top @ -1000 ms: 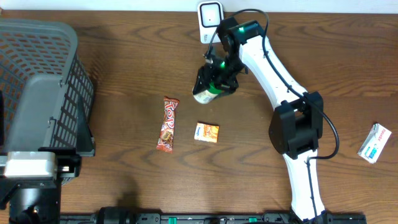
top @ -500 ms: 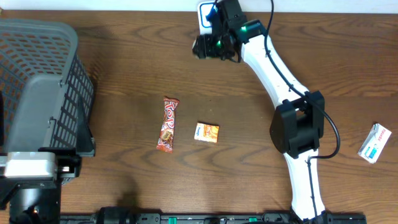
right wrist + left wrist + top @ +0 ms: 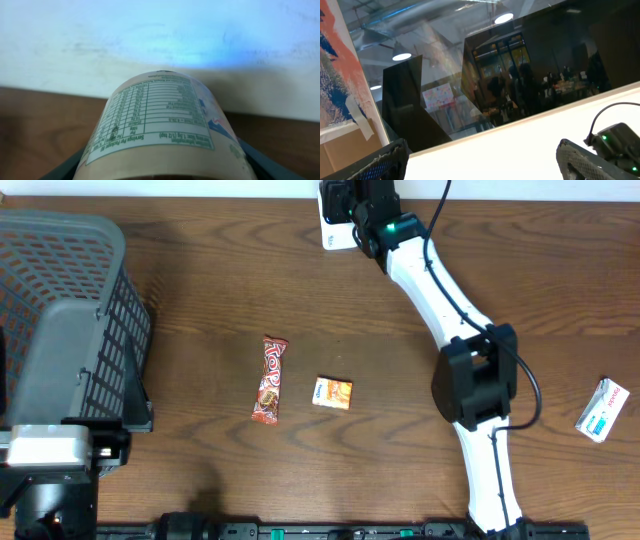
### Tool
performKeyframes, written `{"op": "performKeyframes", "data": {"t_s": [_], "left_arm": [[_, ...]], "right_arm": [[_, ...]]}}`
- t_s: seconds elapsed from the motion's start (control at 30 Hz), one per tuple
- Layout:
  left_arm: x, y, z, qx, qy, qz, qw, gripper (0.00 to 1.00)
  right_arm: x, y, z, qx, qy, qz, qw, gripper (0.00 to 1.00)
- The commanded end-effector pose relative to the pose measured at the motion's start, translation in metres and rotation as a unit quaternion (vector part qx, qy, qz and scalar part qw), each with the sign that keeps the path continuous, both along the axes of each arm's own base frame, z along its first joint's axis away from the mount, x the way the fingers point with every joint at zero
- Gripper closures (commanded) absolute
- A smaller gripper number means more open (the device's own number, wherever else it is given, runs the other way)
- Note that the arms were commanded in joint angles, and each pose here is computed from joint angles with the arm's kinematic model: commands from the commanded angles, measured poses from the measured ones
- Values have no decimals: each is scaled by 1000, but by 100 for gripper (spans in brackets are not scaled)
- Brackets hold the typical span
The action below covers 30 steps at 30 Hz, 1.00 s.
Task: Scan the item barcode
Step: 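Carry the bottle up to the scanner and hold its label there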
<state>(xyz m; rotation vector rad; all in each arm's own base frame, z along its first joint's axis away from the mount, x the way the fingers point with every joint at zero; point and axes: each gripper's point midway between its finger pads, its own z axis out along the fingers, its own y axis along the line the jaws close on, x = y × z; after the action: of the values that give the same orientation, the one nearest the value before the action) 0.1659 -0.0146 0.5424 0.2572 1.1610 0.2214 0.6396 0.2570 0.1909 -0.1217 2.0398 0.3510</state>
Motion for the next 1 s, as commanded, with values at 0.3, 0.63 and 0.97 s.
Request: {"op": "performKeyframes", "data": {"t_s": [0.3,0.63,0.97], "left_arm": [[-4,0,1,6,-6,3,1000,6],[-4,0,1,6,-6,3,1000,6],[-4,0,1,6,-6,3,1000,6]], "right_arm": [[38,-10,-19,-13,-86,-63,994,49],[34,-12,-9,-19,-81,-62,995,49],[-35,-63,68,-75,16,-71,994,50]]}}
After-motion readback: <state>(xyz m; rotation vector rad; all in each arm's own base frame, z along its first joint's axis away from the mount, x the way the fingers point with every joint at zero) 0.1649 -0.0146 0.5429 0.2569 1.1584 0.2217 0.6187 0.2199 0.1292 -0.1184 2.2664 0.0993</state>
